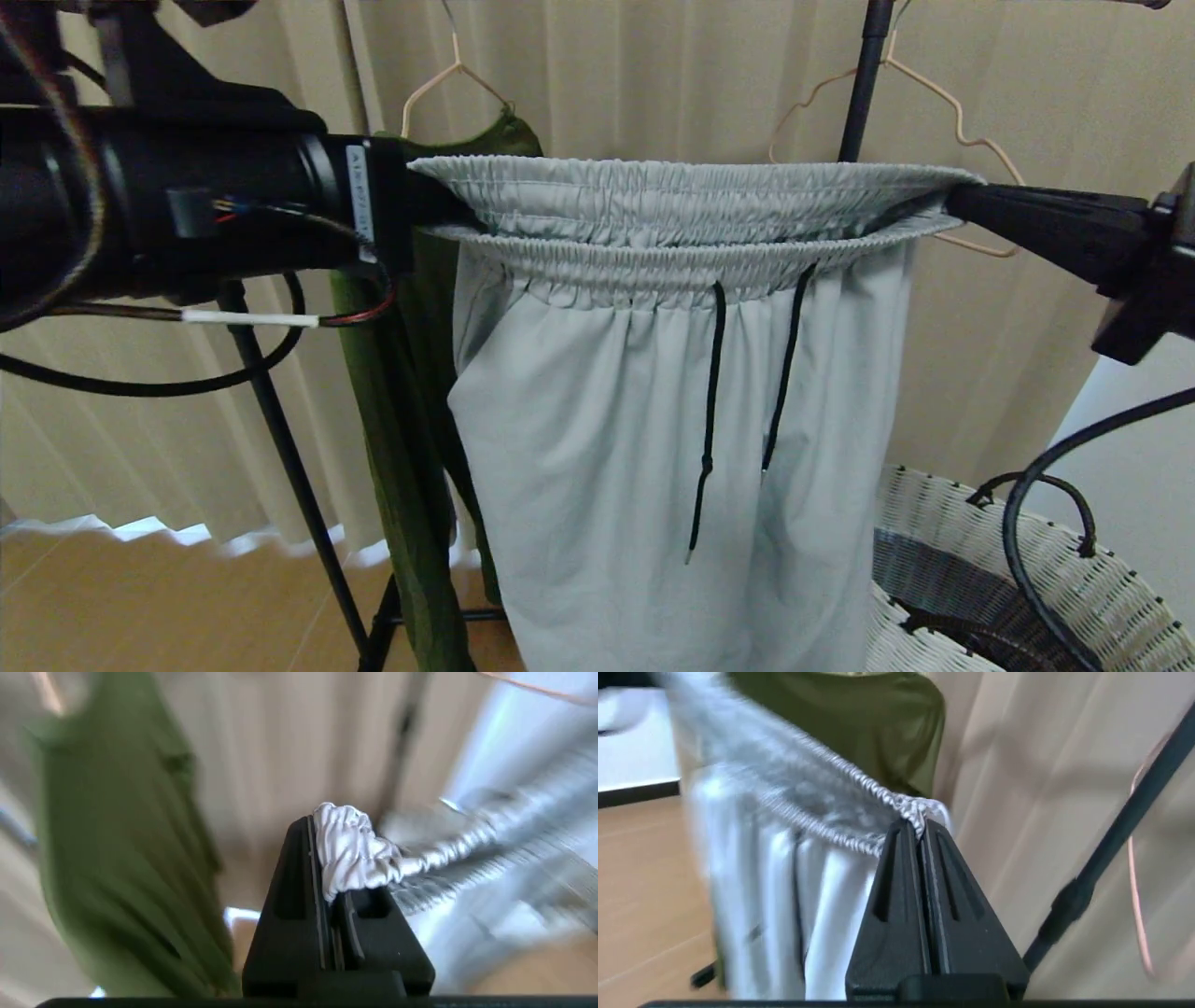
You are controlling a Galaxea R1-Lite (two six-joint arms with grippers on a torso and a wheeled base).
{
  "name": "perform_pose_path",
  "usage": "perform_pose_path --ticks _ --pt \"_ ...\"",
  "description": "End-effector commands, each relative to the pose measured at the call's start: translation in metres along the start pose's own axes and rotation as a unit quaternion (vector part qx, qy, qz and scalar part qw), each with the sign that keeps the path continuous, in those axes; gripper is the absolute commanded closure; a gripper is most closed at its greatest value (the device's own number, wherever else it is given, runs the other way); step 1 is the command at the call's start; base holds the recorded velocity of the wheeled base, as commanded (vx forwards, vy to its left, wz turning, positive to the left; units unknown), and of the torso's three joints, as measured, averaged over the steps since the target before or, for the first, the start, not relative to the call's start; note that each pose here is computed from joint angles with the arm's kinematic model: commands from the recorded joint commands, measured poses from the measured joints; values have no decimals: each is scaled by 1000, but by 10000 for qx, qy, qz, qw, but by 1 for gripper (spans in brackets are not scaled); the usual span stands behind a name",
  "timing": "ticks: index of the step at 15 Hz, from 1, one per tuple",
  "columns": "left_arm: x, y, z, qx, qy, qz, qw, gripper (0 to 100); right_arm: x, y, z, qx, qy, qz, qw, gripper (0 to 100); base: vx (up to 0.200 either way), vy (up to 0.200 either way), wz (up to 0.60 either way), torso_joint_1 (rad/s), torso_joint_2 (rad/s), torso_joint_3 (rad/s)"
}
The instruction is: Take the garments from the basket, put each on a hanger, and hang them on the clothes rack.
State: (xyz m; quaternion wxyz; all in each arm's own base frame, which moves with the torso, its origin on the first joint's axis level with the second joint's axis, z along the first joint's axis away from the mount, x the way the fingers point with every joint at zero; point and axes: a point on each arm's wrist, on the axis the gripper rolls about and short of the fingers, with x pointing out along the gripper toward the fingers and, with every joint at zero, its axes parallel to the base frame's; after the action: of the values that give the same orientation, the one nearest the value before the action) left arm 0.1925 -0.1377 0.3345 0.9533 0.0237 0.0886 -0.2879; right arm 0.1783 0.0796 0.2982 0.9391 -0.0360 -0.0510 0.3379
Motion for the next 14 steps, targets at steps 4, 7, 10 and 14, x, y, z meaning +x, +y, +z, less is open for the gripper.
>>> perform_pose_path --ticks 4,7,10,14 --pt "-58 -11 -7 47 -185 -847 9962 100 40 -11 -17 101 249 3 9996 100 0 0 0 0 0 0" --pt "-67 -24 -14 124 -147 -1306 9913 100 48 -13 -21 108 269 20 9996 100 0 0 0 0 0 0" --pt "-64 -25 -15 126 -124 -1305 9913 100 46 -13 -19 85 247 -151 9995 100 0 0 0 0 0 0" --pt "-40 -10 -16 580 -2 -239 9980 100 29 -12 -4 4 66 -550 9985 100 0 0 0 0 0 0"
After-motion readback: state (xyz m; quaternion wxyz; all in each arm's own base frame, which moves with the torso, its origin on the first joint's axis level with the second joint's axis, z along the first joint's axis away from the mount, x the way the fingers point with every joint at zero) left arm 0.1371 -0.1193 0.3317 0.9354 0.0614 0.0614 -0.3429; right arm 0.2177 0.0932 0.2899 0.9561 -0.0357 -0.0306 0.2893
